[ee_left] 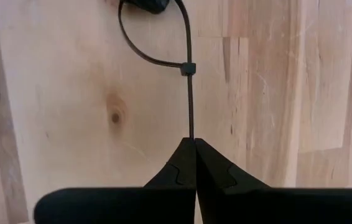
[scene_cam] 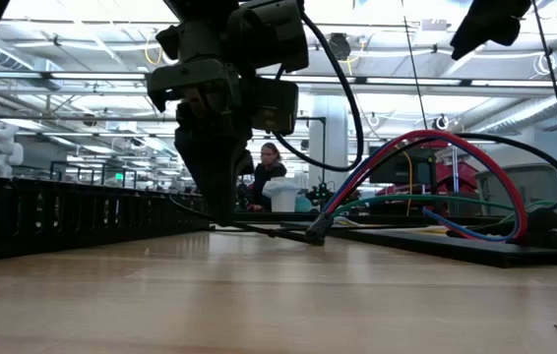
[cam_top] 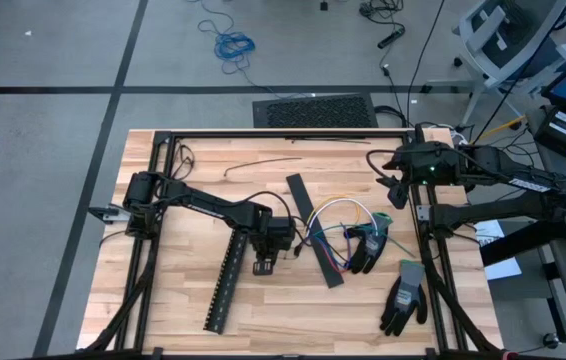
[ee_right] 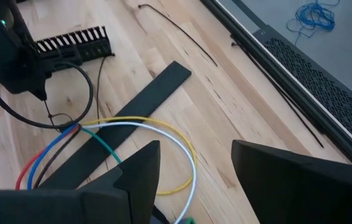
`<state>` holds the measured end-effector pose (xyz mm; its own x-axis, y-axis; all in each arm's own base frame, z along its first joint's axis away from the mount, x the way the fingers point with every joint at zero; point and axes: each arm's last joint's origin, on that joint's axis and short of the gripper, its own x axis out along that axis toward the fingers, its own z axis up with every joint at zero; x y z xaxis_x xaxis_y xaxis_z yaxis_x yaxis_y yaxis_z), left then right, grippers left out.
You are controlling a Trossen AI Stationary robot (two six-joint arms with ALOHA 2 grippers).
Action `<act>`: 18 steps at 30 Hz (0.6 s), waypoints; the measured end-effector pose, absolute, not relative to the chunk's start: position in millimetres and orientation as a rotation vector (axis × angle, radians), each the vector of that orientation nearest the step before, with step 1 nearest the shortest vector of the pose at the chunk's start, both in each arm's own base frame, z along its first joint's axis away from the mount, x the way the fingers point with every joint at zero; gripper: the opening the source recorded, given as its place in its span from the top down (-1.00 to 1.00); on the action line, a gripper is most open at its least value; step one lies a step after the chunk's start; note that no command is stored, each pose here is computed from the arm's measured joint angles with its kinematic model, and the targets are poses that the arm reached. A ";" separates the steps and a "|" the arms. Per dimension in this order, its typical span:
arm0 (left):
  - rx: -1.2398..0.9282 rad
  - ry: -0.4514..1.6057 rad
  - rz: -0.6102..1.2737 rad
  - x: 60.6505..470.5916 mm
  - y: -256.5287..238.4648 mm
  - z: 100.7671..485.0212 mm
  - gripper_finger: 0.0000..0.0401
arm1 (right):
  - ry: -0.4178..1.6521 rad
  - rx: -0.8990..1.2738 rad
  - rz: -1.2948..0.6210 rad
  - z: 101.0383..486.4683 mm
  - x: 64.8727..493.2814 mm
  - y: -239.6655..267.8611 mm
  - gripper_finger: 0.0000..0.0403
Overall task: Ziptie cables
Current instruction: Wrap the black zip tie on the cables
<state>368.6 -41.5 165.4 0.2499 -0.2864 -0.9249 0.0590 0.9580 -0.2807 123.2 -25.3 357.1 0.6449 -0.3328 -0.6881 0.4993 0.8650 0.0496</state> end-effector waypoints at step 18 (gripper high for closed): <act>-0.374 1.193 -0.219 386.2 -29.6 186.8 1.00 | 0.717 0.246 -0.478 357.9 124.0 -25.4 0.05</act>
